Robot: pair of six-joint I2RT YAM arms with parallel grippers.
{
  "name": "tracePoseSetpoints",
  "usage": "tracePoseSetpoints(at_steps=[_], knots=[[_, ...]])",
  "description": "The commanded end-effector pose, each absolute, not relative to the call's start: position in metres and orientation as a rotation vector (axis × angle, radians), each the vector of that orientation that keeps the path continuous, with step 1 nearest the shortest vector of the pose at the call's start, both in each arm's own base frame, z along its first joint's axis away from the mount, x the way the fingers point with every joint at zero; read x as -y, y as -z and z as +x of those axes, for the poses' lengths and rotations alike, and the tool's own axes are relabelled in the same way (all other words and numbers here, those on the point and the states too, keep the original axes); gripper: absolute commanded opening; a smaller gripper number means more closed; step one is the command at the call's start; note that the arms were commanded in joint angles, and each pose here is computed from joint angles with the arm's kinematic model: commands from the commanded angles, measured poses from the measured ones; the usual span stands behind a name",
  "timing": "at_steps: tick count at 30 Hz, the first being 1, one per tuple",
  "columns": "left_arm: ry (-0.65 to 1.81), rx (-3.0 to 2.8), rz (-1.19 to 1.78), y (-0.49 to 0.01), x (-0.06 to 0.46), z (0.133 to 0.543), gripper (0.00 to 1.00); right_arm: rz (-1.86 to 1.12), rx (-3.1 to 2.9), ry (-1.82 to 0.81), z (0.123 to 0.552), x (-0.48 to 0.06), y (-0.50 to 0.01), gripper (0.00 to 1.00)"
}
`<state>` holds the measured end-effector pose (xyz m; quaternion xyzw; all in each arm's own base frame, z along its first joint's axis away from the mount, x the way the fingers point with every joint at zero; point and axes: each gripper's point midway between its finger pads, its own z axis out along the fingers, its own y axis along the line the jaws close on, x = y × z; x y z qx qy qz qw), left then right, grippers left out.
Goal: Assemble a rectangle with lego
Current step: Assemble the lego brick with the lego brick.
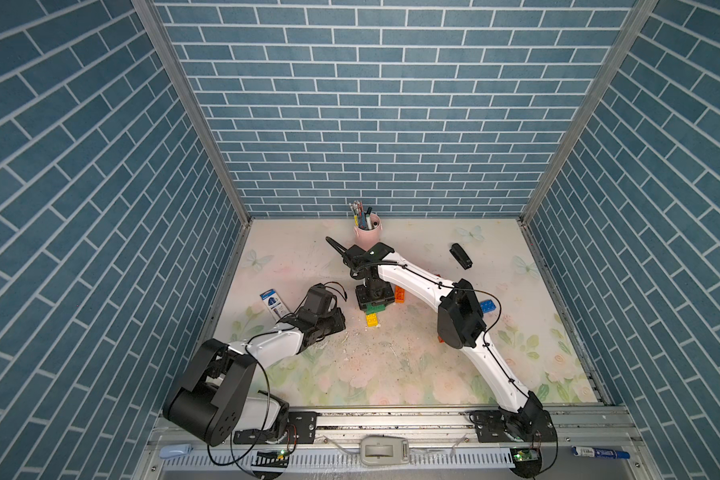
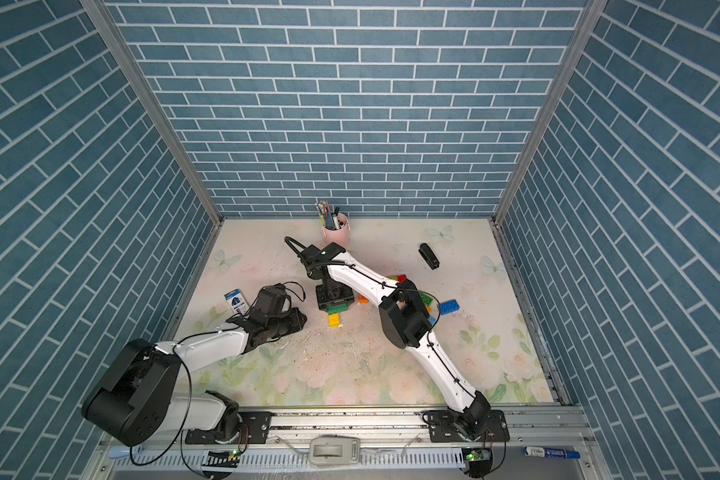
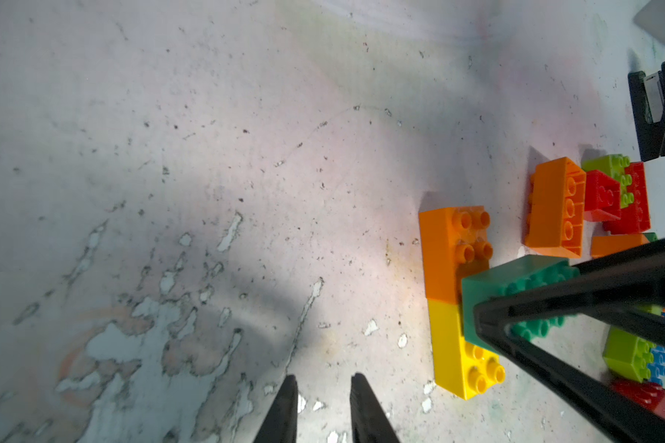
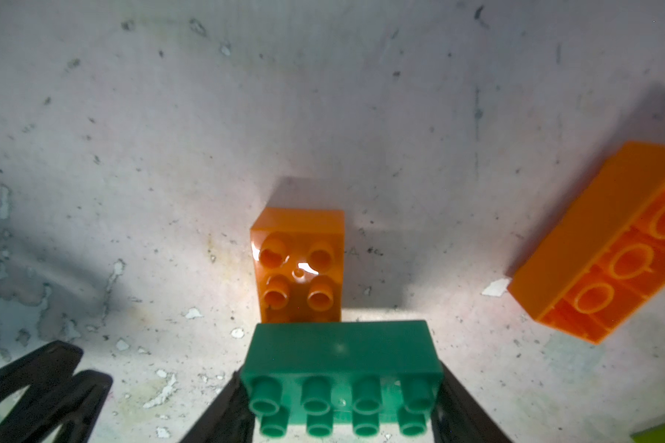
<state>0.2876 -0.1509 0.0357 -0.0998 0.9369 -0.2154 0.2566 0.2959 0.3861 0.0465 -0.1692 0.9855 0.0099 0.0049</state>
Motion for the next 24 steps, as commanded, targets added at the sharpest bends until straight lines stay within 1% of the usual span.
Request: tracePoseSetpoints(at_steps=[1,4,10,19,24], knots=[[0.56,-2.532,-0.255,-0.04,0.149,0.288,0.27,-0.506,-3.197,0.351,0.283,-0.343,0.039,0.0],[0.556,-2.53,-0.253,-0.041,0.148,0.288,0.27,-0.512,-3.212,0.35,0.28,-0.344,0.048,0.0],[0.548,-2.531,-0.249,-0.042,0.147,0.288,0.27,-0.511,-3.216,0.443,0.278,-0.332,0.058,0.0],[0.545,-2.524,-0.253,-0.045,0.146,0.288,0.27,-0.498,-3.236,0.426,0.278,-0.336,0.071,0.0],[0.535,-2.52,-0.236,-0.051,0.146,0.29,0.28,-0.507,-3.22,0.366,0.284,-0.342,0.065,0.0]])
